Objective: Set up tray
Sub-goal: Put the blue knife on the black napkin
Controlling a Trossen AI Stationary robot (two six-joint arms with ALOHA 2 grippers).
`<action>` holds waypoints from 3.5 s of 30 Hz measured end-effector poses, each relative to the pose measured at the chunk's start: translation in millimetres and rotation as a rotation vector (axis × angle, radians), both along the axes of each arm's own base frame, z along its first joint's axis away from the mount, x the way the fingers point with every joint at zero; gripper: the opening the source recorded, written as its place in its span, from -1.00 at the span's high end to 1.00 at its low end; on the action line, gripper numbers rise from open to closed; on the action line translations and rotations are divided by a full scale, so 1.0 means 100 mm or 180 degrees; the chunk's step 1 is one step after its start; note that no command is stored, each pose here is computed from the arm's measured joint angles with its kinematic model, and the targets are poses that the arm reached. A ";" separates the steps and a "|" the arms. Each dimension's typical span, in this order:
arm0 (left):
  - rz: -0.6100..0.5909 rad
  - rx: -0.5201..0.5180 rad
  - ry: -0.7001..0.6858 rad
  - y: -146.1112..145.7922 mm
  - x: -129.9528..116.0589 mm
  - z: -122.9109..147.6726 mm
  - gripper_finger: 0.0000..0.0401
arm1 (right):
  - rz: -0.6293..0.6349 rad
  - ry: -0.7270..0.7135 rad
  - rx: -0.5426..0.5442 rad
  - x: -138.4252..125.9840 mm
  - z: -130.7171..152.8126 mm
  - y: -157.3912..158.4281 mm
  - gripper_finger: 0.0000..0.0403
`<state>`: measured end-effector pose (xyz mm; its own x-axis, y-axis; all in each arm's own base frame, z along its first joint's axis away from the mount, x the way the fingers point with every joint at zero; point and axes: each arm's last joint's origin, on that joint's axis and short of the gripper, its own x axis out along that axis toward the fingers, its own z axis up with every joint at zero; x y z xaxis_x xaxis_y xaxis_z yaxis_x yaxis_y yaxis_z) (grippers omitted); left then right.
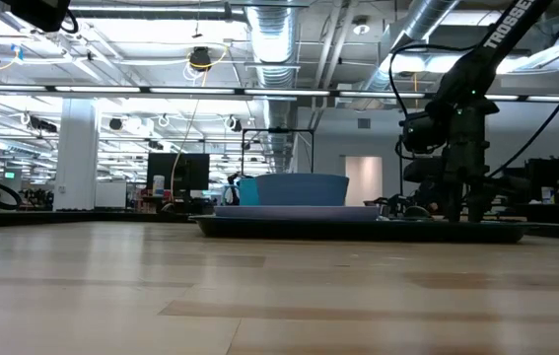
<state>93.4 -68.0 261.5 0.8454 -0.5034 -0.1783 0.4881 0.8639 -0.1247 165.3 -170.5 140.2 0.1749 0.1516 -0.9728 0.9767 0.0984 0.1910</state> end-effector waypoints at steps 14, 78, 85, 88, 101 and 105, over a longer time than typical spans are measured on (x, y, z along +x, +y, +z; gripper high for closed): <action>0.0000 0.0001 0.0000 0.00 0.00 0.00 0.26 | 0.0096 0.0262 -0.0250 0.07 -0.01 0.07 0.56; -0.0016 -0.0017 0.0075 0.00 0.00 -0.02 0.26 | -0.0357 0.0237 -0.0514 0.37 0.29 0.04 0.96; -0.0013 -0.0028 0.0074 0.00 0.00 -0.01 0.26 | -0.0377 0.0235 -0.0521 0.34 0.20 0.07 0.96; -0.0009 -0.0028 0.0071 0.00 0.00 -0.01 0.26 | -0.0382 0.0157 -0.0559 0.36 0.20 0.05 0.96; -0.0004 -0.0021 0.0044 0.00 0.00 -0.01 0.26 | -0.0368 0.0089 -0.0644 0.38 0.21 0.03 0.97; -0.0004 -0.0024 0.0042 0.00 0.00 -0.01 0.26 | -0.0346 0.0099 -0.0639 0.38 0.20 0.03 0.97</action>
<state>93.2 -68.0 260.8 0.8424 -0.5058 -0.1859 0.4874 0.8623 -0.1376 202.8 -167.1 160.7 0.1490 -0.0637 -0.9868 0.9887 0.0253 0.1477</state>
